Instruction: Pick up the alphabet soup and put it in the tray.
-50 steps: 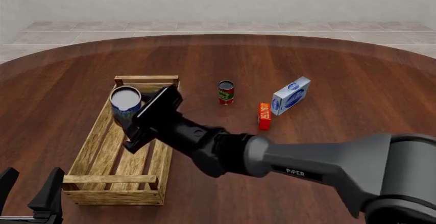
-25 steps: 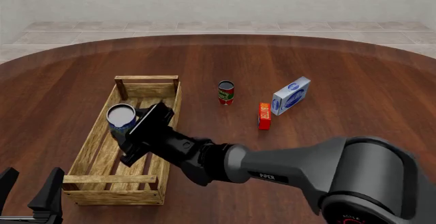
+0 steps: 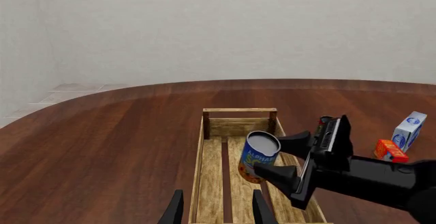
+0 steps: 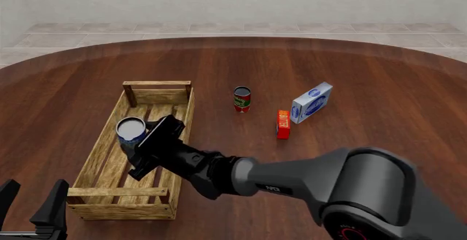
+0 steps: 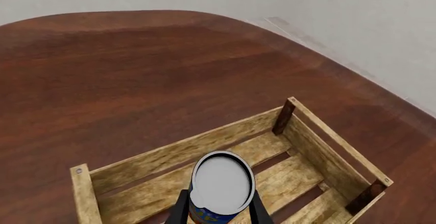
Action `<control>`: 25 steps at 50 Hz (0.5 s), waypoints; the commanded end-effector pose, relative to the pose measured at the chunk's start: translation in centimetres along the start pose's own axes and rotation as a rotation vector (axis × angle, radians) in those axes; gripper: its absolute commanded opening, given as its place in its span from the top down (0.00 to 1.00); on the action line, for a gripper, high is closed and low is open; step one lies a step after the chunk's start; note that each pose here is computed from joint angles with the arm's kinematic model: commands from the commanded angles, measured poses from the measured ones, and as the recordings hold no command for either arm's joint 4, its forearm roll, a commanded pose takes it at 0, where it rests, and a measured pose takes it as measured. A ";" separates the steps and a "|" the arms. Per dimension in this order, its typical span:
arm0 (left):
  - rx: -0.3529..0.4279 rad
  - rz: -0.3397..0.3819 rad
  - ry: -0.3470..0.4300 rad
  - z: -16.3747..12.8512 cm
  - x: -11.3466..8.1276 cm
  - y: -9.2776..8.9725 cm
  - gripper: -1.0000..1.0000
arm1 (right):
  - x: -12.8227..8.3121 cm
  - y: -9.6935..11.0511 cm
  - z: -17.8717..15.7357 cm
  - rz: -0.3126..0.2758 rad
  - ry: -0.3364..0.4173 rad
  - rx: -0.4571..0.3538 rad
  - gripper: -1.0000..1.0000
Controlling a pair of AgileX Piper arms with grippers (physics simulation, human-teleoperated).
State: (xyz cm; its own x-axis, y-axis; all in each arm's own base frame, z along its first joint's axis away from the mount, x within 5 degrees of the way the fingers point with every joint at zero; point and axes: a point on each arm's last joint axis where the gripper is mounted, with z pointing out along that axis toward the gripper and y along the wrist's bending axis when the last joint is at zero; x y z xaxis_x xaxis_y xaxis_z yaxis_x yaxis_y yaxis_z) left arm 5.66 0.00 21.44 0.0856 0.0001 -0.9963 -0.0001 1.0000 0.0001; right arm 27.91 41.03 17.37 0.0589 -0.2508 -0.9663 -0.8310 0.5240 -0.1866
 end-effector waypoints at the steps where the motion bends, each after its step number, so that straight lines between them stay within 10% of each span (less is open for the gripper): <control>1: 0.000 0.000 0.000 0.0 0.0 0.0 0.00 | -0.4 -0.3 0.3 0.024 -0.014 0.008 1.00; 25: 0.000 0.000 0.000 0.0 0.0 0.0 0.00 | 0.8 -0.4 1.5 0.018 0.012 0.010 1.00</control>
State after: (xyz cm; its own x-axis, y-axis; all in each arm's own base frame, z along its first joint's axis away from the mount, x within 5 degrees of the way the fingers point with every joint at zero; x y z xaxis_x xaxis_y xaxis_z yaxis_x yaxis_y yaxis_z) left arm 5.66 0.00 21.44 0.0856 0.0001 -0.9963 -0.0001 1.0000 0.0001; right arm 28.85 41.59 16.12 0.0456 -0.2676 -0.9625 -0.8284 0.5284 -0.1861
